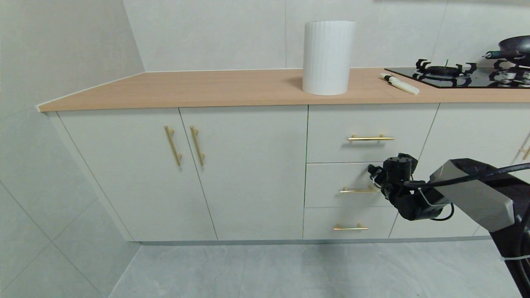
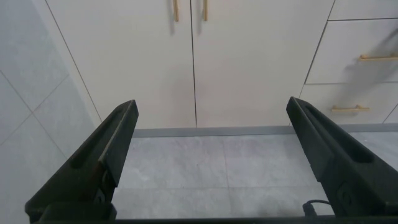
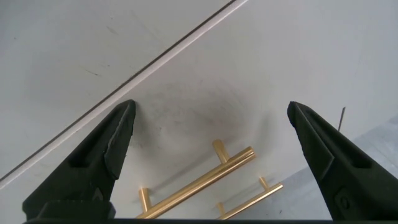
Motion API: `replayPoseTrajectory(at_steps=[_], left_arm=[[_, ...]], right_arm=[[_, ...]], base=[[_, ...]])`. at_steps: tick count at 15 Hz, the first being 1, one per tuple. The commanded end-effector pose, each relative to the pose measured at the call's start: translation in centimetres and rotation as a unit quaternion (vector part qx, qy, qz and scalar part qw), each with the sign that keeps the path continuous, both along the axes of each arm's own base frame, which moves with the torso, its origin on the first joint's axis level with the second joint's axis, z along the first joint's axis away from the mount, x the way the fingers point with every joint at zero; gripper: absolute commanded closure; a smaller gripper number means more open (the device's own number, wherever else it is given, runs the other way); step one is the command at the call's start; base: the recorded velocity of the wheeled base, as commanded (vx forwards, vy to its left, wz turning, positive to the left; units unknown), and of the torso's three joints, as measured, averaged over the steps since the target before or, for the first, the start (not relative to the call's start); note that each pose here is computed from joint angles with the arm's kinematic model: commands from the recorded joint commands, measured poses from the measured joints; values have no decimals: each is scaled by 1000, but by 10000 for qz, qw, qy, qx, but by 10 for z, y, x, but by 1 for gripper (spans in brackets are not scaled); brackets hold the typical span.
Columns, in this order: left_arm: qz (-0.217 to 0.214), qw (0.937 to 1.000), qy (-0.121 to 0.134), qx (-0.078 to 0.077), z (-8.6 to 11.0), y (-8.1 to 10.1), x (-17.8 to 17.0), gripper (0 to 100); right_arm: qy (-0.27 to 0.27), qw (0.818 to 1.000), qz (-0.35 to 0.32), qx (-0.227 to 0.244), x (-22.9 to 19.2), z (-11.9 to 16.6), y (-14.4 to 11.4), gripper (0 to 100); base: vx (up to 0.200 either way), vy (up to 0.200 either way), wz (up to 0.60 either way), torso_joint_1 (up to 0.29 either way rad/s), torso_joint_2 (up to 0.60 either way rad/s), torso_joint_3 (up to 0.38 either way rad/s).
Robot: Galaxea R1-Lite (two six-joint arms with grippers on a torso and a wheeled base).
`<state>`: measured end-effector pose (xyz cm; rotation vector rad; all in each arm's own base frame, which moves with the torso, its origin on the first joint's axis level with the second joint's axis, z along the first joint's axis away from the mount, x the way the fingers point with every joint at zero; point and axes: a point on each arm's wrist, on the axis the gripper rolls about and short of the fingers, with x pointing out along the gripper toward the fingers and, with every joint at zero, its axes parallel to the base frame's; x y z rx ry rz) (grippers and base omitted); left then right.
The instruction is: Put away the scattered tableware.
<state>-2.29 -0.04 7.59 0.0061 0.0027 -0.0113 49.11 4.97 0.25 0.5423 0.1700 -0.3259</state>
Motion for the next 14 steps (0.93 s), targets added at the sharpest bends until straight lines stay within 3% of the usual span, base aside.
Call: replayPoseTrajectory(at_steps=[1, 2, 6, 9, 11, 13, 14], left_arm=[[3, 10000, 2, 0, 0, 0, 0, 0], [3, 10000, 2, 0, 0, 0, 0, 0], [3, 10000, 2, 0, 0, 0, 0, 0], [3, 10000, 2, 0, 0, 0, 0, 0], [3, 10000, 2, 0, 0, 0, 0, 0], [3, 10000, 2, 0, 0, 0, 0, 0], [3, 10000, 2, 0, 0, 0, 0, 0]], right_arm=[[28, 10000, -20, 12, -5, 5, 0, 0], [74, 10000, -6, 10, -12, 10, -1, 0], [-136, 9973, 721, 89, -118, 119, -3, 0], [-677, 9908, 937, -711, -213, 187, -14, 0], [-1019, 9843, 958, -1081, -269, 207, -22, 0], [-1012, 9798, 988, -1412, -302, 209, -27, 0], [-1043, 9744, 1019, -1710, -343, 213, -33, 0]], base=[[0, 0, 0, 0, 0, 0], [0, 0, 0, 0, 0, 0], [0, 0, 0, 0, 0, 0], [0, 0, 0, 0, 0, 0], [0, 0, 0, 0, 0, 0], [0, 0, 0, 0, 0, 0], [0, 0, 0, 0, 0, 0]])
